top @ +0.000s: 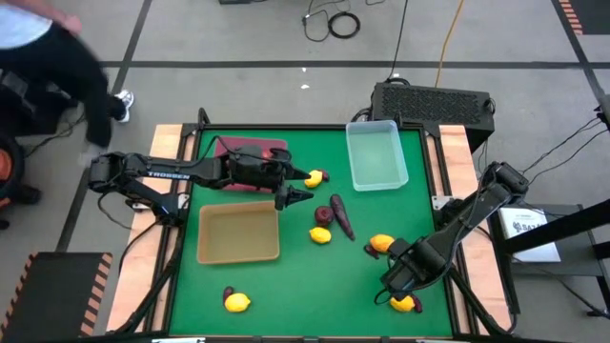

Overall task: Sort produce into baskets
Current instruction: Put the apple into the pink bin

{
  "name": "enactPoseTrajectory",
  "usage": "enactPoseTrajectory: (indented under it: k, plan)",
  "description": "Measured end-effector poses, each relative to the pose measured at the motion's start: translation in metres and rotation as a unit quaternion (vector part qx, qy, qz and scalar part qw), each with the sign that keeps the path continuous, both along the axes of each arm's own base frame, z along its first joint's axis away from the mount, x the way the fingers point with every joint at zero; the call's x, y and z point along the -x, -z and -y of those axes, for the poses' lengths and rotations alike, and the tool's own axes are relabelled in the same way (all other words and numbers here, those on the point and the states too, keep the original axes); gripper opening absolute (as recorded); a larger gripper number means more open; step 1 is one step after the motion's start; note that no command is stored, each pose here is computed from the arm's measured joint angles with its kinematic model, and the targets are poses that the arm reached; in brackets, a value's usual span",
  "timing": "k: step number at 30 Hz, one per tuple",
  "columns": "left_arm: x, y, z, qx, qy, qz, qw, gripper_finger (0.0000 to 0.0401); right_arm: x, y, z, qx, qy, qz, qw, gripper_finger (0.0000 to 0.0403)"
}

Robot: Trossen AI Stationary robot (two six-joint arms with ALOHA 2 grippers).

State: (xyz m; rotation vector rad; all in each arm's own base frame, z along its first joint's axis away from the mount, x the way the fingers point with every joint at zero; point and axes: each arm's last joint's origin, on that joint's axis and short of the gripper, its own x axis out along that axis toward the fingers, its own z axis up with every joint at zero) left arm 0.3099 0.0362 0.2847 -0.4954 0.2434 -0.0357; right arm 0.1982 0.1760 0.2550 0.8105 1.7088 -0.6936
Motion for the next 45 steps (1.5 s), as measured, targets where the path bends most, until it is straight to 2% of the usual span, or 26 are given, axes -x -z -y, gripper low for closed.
enactPoseTrajectory:
  k: [4, 9, 14, 19, 26, 32, 38, 41, 45]
  plan:
    - [0.000, 0.000, 0.000, 0.000, 0.000, 0.000, 1.000, 0.0395, 0.000, 0.000, 0.000, -0.015, -0.084, 0.018, 0.996, 0.0093]
    - [0.000, 0.000, 0.000, 0.001, 0.000, 0.000, 1.000, 0.0395, -0.001, 0.001, 0.005, -0.029, -0.185, 0.025, 0.982, 0.0192]
    - [0.000, 0.000, 0.000, 0.003, -0.001, -0.001, 1.000, 0.0395, 0.003, 0.021, 0.011, -0.035, -0.233, 0.011, 0.972, 0.0281]
    - [0.000, 0.001, 0.000, 0.005, -0.001, -0.004, 1.000, 0.0395, 0.006, 0.050, 0.011, -0.075, -0.260, 0.023, 0.962, 0.0327]
    - [0.000, 0.001, 0.000, 0.006, -0.001, -0.005, 1.000, 0.0395, 0.019, 0.085, 0.021, -0.073, -0.265, 0.004, 0.961, 0.0336]
    - [0.000, 0.001, 0.000, 0.010, -0.002, -0.006, 1.000, 0.0395, 0.023, 0.093, 0.024, -0.072, -0.263, 0.006, 0.962, 0.0334]
    - [0.001, 0.001, -0.001, 0.015, -0.005, -0.008, 1.000, 0.0395, 0.019, 0.081, 0.025, -0.063, -0.268, -0.013, 0.961, 0.0296]
    - [0.009, -0.006, -0.003, 0.015, -0.005, -0.009, 1.000, 0.0395, 0.010, 0.062, 0.024, -0.059, -0.268, -0.007, 0.962, 0.0281]
    - [0.025, -0.013, -0.004, -0.009, -0.006, -0.036, 0.999, 0.0395, -0.007, 0.028, 0.028, -0.025, -0.290, 0.028, 0.956, 0.0281]
